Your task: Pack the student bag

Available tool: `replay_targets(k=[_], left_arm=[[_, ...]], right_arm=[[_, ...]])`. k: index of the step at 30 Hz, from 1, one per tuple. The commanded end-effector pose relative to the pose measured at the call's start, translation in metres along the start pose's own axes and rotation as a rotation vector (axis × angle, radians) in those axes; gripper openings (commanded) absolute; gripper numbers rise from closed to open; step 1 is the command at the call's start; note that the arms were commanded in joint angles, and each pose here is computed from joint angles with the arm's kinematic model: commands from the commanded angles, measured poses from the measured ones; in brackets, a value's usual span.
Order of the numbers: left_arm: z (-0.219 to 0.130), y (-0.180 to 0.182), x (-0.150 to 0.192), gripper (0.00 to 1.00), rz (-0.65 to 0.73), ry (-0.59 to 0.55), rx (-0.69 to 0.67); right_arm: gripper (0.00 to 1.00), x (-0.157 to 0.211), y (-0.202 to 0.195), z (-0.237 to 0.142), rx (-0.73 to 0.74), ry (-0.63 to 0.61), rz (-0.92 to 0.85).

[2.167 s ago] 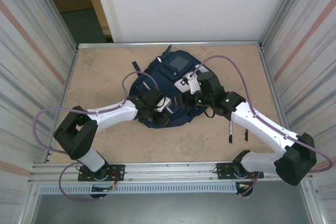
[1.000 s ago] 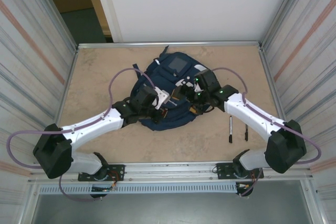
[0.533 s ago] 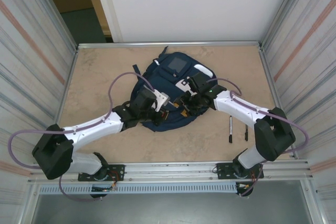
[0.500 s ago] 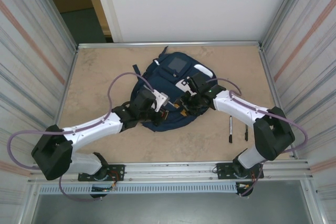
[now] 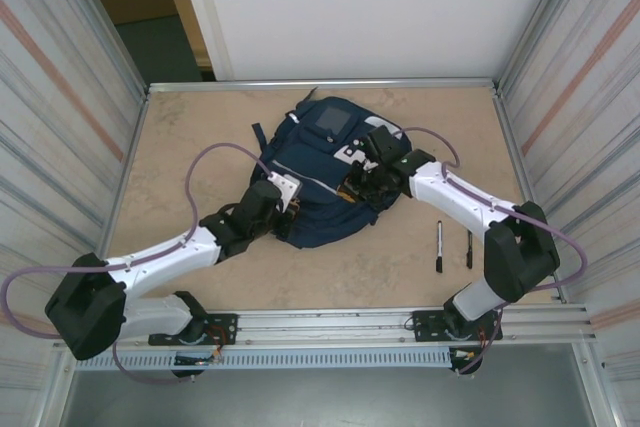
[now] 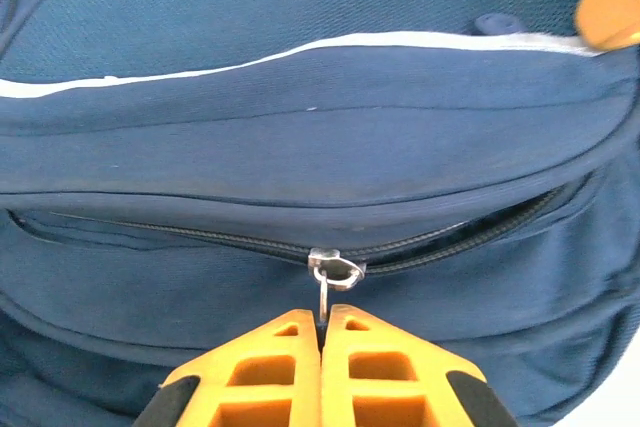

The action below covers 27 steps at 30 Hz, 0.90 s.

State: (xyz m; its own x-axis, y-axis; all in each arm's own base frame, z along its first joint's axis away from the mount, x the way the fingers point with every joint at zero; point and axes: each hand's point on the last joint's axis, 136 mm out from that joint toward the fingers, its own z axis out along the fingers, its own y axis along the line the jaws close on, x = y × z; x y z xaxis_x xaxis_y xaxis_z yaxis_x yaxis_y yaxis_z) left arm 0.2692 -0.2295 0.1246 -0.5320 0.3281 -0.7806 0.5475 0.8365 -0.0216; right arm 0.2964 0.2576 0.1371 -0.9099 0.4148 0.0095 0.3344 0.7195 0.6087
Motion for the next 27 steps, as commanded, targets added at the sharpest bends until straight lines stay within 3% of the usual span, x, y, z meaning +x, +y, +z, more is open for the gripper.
replay_targets(k=[1, 7, 11, 12, 14, 17, 20, 27], left_arm=[[0.0, 0.004, 0.027, 0.0, 0.03, 0.102, 0.019], [-0.002, -0.053, 0.019, 0.0, 0.024, 0.07, 0.285], [-0.002, -0.068, 0.006, 0.0, -0.001, 0.051, 0.321], [-0.001, -0.071, 0.001, 0.0, -0.007, 0.04, 0.321], [0.005, -0.07, -0.007, 0.0, -0.029, 0.027, 0.289], [0.014, -0.055, -0.015, 0.0, -0.051, 0.025, 0.189], [0.021, -0.06, -0.021, 0.0, -0.053, 0.014, 0.204], [0.036, -0.075, -0.021, 0.0, -0.034, 0.052, 0.261]], right_arm=[[0.0, -0.046, 0.005, -0.011, -0.033, -0.059, -0.115], [0.0, -0.076, 0.012, -0.001, -0.087, 0.008, -0.187], [0.0, -0.104, -0.009, 0.008, -0.006, -0.053, -0.103], [0.06, -0.109, -0.015, 0.01, 0.007, -0.06, -0.063], [0.35, -0.11, -0.02, 0.012, -0.021, -0.03, -0.007], [0.63, -0.088, -0.016, 0.009, -0.111, 0.057, 0.075], [0.68, -0.057, -0.026, 0.006, -0.093, 0.09, 0.209], [0.67, 0.0, -0.014, 0.012, -0.037, 0.156, 0.271]])
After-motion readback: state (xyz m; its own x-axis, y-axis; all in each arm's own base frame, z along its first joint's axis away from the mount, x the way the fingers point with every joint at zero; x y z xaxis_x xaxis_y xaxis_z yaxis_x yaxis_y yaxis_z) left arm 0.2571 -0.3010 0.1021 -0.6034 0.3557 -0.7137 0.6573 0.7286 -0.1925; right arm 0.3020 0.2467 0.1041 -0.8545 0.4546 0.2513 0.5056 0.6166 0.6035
